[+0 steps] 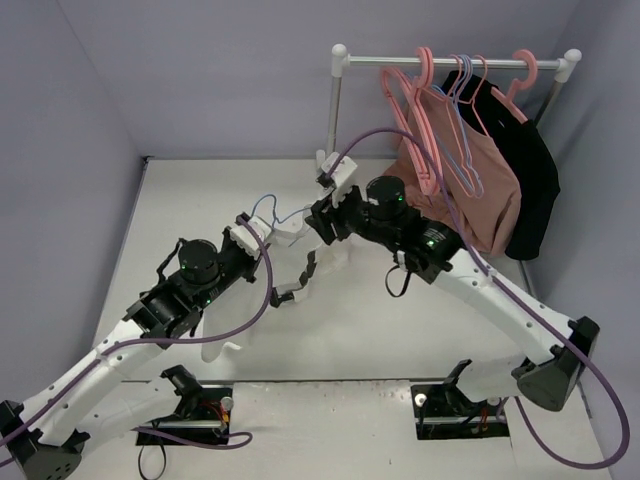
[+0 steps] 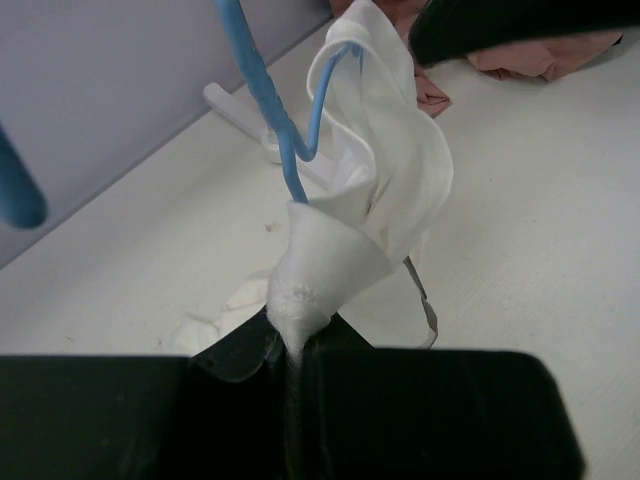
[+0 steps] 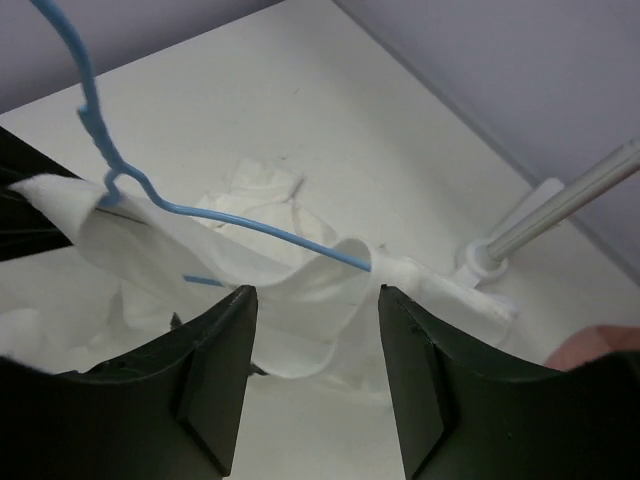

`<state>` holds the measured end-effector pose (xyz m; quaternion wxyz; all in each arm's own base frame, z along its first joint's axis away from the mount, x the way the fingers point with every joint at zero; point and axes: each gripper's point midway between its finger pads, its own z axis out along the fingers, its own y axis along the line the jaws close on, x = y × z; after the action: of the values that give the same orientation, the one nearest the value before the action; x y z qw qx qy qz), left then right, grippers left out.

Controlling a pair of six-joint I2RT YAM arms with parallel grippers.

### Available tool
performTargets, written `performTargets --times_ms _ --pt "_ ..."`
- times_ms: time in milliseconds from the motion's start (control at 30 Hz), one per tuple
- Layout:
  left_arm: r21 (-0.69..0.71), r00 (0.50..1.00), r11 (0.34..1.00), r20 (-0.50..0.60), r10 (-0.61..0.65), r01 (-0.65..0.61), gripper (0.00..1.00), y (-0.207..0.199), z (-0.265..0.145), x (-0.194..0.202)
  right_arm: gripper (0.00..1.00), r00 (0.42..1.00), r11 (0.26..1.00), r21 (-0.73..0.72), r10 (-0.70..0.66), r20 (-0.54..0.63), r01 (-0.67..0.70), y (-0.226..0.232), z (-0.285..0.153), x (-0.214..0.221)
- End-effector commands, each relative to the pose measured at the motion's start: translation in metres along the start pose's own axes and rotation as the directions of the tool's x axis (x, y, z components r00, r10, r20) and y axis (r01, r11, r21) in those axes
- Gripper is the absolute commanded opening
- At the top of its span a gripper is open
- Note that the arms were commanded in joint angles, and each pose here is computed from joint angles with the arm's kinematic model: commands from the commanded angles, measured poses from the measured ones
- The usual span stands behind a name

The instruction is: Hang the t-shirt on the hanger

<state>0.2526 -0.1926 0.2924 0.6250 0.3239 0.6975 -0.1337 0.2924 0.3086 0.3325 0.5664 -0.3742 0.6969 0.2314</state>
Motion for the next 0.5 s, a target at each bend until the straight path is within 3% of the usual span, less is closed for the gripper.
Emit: performTargets --times_ms 0,233,300,467 --pt "0.029 0.985 0.998 0.165 0.047 -0.053 0.00 0.004 -0.014 -0.052 0.47 0.976 0.980 -0.055 -0.182 0.118 0.190 -0.040 -0.035 -0.017" --pt "0.119 0.988 0.990 0.147 0.056 -0.073 0.00 -0.011 -0.017 -0.051 0.56 0.951 0.934 -0.208 -0.259 0.166 0.291 -0.080 -0.048 0.009" --pt "0.130 0.988 0.988 0.144 0.061 -0.080 0.00 -0.013 -0.017 -0.051 0.58 0.960 0.920 -0.274 -0.260 0.103 0.279 -0.080 -0.043 0.031" --pt "0.148 0.988 0.985 0.139 0.068 -0.088 0.00 -0.015 -0.017 -0.053 0.61 0.967 0.888 -0.384 -0.244 0.077 0.255 -0.074 -0.023 0.061"
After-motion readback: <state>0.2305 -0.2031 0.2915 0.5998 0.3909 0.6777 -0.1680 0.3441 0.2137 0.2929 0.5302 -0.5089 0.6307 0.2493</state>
